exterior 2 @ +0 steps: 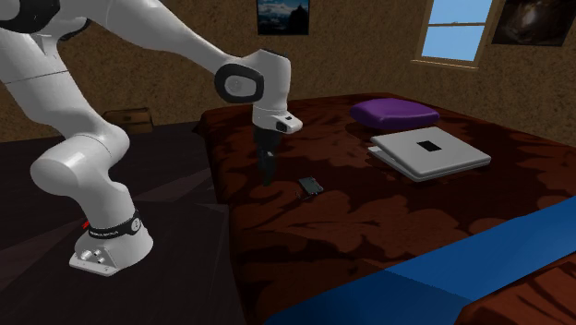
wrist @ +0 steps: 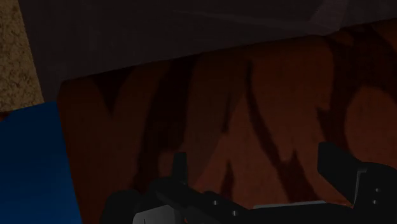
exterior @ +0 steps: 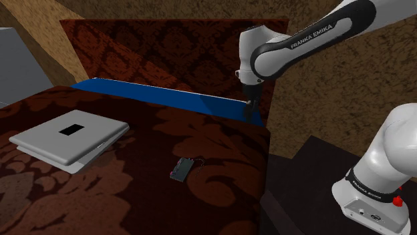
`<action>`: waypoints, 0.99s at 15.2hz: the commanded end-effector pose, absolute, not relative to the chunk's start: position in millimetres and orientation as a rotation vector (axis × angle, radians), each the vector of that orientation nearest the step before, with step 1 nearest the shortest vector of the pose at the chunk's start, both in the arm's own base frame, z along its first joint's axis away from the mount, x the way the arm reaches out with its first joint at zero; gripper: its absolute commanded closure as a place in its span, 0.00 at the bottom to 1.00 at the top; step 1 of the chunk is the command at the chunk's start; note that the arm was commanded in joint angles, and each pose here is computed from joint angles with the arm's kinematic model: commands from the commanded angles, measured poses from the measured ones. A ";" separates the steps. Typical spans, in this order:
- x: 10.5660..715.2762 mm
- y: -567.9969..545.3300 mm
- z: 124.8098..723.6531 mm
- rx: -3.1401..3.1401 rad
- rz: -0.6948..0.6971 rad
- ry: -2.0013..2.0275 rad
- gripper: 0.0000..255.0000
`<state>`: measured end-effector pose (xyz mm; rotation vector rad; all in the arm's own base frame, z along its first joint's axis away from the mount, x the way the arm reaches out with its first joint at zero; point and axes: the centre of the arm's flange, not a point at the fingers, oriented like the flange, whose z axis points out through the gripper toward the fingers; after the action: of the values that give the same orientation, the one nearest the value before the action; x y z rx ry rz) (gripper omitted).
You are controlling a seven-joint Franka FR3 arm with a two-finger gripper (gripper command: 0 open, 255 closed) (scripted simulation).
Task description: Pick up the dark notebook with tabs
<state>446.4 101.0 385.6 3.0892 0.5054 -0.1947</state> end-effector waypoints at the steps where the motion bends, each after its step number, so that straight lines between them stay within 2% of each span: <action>1: 460.2 115.1 370.3 3.084 -0.179 0.573 0.00; 15: 544.1 228.7 264.9 3.008 -0.084 1.033 0.00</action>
<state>540.3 216.7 274.2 3.0153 0.9989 -0.0927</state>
